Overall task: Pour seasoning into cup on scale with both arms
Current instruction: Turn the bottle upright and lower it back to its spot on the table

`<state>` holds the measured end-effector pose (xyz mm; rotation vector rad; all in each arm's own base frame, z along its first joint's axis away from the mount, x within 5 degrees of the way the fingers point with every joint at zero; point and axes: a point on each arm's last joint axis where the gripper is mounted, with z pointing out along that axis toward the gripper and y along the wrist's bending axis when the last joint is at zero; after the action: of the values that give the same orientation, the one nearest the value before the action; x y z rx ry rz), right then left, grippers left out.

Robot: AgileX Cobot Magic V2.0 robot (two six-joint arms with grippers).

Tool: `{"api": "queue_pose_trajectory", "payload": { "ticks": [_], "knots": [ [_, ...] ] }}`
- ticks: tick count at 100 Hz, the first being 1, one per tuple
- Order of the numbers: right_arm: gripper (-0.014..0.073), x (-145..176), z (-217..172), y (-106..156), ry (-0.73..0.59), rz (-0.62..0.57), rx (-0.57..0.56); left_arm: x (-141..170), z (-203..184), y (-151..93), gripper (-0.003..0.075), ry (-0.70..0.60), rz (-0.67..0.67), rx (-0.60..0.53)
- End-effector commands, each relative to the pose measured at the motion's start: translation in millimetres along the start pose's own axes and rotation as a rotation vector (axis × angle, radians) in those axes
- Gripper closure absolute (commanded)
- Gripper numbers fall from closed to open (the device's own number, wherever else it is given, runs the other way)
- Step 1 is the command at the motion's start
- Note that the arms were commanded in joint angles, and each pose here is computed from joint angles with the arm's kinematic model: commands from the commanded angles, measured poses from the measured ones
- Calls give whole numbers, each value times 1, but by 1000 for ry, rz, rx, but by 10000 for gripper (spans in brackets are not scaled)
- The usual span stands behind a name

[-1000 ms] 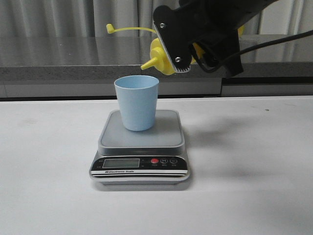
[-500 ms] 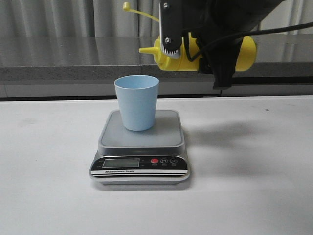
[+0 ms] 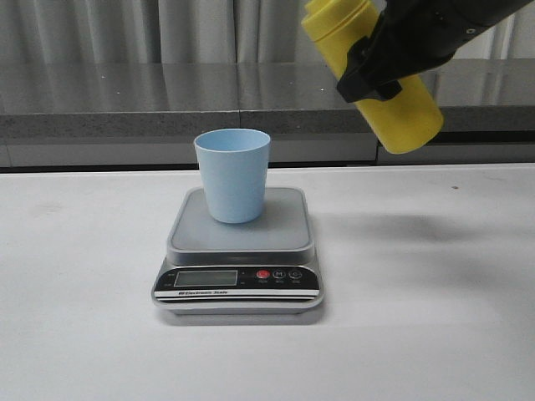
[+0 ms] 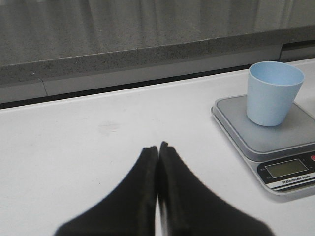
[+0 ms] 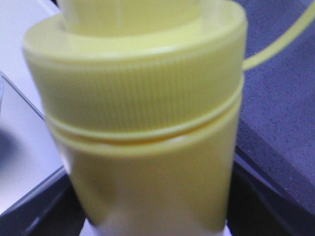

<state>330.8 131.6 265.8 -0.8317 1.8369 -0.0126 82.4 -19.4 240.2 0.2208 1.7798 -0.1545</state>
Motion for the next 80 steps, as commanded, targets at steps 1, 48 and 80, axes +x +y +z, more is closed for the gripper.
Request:
{"api": "queue_pose_trajectory", "payload": {
  "ticks": [1,48,80],
  "knots": [
    [653,-13,-17,-12,-165,64,30,-16,-1,0,741,-102,-9,-4],
    [653,64,-21,-19,-374,325,175,-16,-1,0,741,-102,-9,-4],
    [653,85,3,-15,-419,435,153,-16,-1,0,741,-102,-9,-4]
  ]
}}
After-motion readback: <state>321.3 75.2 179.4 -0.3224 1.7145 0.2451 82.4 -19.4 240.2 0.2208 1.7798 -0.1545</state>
